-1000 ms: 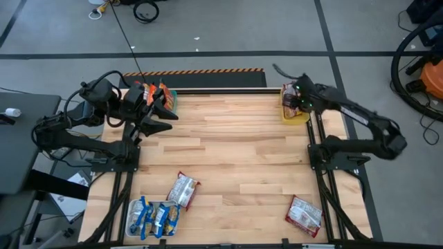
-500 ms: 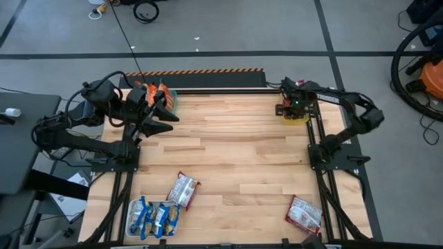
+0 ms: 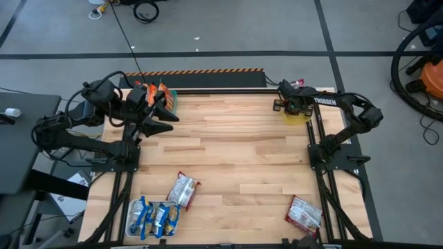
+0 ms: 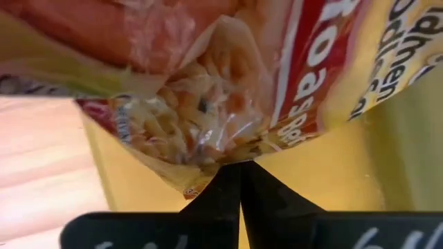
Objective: Sort Maruchan noodles
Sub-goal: Put the red noodle pack into the yellow bin
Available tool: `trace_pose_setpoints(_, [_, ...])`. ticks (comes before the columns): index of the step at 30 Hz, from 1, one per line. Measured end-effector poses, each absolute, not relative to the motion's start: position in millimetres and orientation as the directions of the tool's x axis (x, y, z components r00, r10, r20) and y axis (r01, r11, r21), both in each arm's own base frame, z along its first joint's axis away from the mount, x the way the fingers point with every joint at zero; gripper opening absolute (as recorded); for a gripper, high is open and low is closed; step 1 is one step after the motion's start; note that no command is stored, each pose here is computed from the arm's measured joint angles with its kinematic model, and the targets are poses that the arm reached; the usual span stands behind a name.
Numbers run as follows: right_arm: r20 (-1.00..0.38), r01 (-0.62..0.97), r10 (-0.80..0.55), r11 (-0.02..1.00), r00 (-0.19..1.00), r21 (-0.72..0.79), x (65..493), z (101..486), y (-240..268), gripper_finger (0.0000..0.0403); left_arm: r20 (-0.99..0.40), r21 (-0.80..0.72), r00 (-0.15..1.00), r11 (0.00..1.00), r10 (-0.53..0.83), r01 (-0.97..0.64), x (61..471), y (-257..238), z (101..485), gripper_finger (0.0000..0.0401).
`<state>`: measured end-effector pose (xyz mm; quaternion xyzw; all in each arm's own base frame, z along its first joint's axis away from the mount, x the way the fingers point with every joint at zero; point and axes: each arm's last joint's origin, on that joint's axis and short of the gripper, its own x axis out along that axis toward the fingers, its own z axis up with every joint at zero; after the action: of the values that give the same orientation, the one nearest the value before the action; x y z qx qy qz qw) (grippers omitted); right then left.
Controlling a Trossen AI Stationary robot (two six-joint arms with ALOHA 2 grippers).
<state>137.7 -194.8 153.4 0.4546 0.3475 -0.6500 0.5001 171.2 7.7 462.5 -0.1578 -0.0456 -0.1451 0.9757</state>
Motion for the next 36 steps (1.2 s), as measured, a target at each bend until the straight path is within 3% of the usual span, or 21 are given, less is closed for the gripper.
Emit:
trace_pose_setpoints(6, [-0.943, 0.982, -0.318, -0.187, -0.097, -0.038, 134.6, 158.6, -188.3, 0.0043, 0.135, -0.294, 0.954, 0.908, -0.269, 0.297, 171.2, 7.7, 462.5, 0.0156])
trace_pose_setpoints(11, [-0.917, 0.989, -0.39, -0.142, -0.088, -0.035, 130.5, 183.4, -172.8, 0.0093, 0.135, -0.272, 0.954, 0.916, -0.269, 0.296, 171.2, 7.7, 462.4, 0.0156])
trace_pose_setpoints(16, [-0.893, 0.997, -0.447, -0.043, 0.042, 0.069, 133.4, 215.7, -153.9, 0.0147, 0.135, -0.224, 0.954, 0.93, -0.269, 0.293, 171.2, 7.7, 462.4, 0.0156])
trace_pose_setpoints(20, [-0.864, 0.971, -0.444, 0.125, 0.237, 0.203, 151.4, 246.0, -121.1, 0.0167, 0.134, -0.188, 0.954, 0.938, -0.269, 0.291, 171.8, 7.7, 462.3, 0.0156])
trace_pose_setpoints(23, [-0.861, 0.936, -0.377, 0.223, 0.341, 0.273, 166.6, 262.0, -86.8, 0.0168, 0.133, -0.163, 0.954, 0.944, -0.268, 0.288, 172.0, 7.8, 462.1, 0.0156])
trace_pose_setpoints(28, [-0.883, 0.89, -0.227, 0.309, 0.411, 0.335, 190.1, 275.0, -27.0, 0.0167, 0.136, -0.129, 0.97, 0.967, -0.202, 0.219, 172.5, 9.7, 462.1, 0.0156])
trace_pose_setpoints(36, [-0.931, 0.81, 0.019, 0.488, 0.364, 0.326, 221.5, 278.3, 62.9, 0.0168, 0.138, -0.169, 0.978, 0.969, -0.159, 0.182, 172.7, 10.9, 462.2, 0.0156])
